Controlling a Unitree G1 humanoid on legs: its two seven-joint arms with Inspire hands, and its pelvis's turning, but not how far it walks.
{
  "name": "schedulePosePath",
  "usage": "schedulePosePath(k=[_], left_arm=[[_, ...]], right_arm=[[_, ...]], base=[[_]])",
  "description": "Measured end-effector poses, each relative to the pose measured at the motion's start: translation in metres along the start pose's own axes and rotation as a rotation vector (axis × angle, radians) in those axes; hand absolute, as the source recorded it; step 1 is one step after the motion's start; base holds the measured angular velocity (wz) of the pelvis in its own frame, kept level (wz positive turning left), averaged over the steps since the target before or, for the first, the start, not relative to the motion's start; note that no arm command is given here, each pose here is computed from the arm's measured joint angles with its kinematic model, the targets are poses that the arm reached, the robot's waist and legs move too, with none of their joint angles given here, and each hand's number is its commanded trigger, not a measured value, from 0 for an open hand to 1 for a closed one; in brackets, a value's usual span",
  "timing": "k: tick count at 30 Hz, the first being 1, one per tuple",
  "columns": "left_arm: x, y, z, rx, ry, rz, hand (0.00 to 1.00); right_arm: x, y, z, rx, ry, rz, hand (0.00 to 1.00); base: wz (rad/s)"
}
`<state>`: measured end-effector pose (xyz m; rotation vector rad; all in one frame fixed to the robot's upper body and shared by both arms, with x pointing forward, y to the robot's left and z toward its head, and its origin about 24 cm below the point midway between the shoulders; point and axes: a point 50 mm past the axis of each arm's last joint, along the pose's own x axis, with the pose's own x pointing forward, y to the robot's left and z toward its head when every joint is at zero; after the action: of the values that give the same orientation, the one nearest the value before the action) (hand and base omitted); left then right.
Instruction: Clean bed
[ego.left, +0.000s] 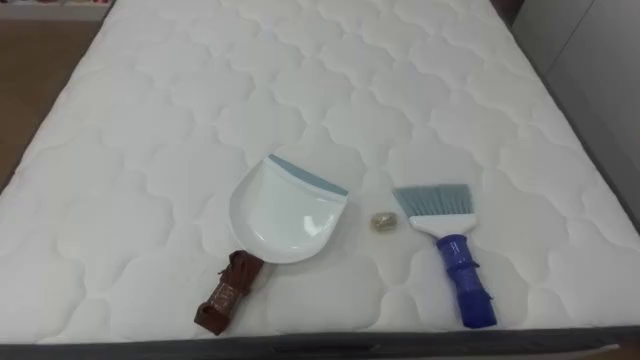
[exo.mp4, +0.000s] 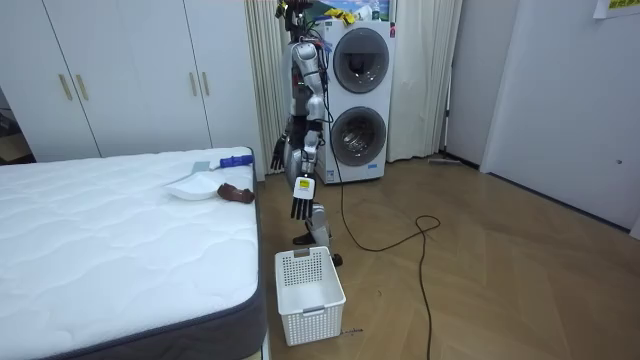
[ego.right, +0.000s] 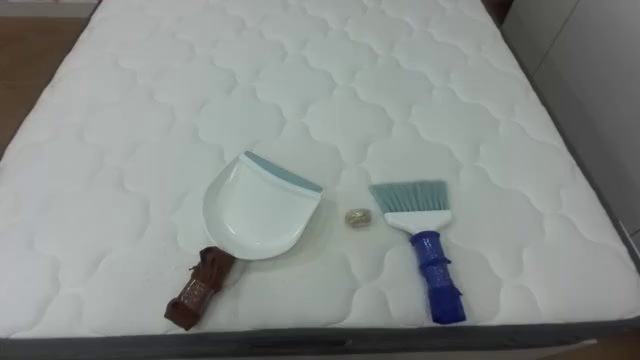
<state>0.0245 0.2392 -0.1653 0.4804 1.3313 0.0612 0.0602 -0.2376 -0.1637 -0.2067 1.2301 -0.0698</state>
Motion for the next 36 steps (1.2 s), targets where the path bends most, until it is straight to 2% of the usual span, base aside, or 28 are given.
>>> schedulePosePath(k=[11,20,23,26,32,36], left_arm=[[0.000,0.001,0.001,-0.005,-0.004,0.007,0.00],[0.001,0.014,0.014,-0.020,-0.070,0.145,0.00],[0.001,0.019,0.021,-0.071,-0.105,0.208,0.00],[0.000,0.026,0.037,-0.094,-0.175,0.274,0.00],[-0.010,0.045,0.083,-0.164,-0.415,0.404,0.00],[-0.026,0.058,0.118,-0.210,-0.589,0.476,0.00]], right_arm=[[0.000,0.000,-0.001,0.001,0.005,-0.001,0.00],[0.000,0.001,0.000,0.002,0.002,-0.009,0.00],[0.000,0.000,0.000,0.001,-0.001,-0.026,0.00],[0.001,0.002,0.003,-0.015,-0.009,-0.029,0.00],[0.001,0.004,0.009,-0.045,-0.052,-0.020,0.00],[0.001,0.004,0.011,-0.044,-0.059,-0.016,0.00]], base=[[0.00],[0.05],[0.01],[0.01],[0.01],[0.00]])
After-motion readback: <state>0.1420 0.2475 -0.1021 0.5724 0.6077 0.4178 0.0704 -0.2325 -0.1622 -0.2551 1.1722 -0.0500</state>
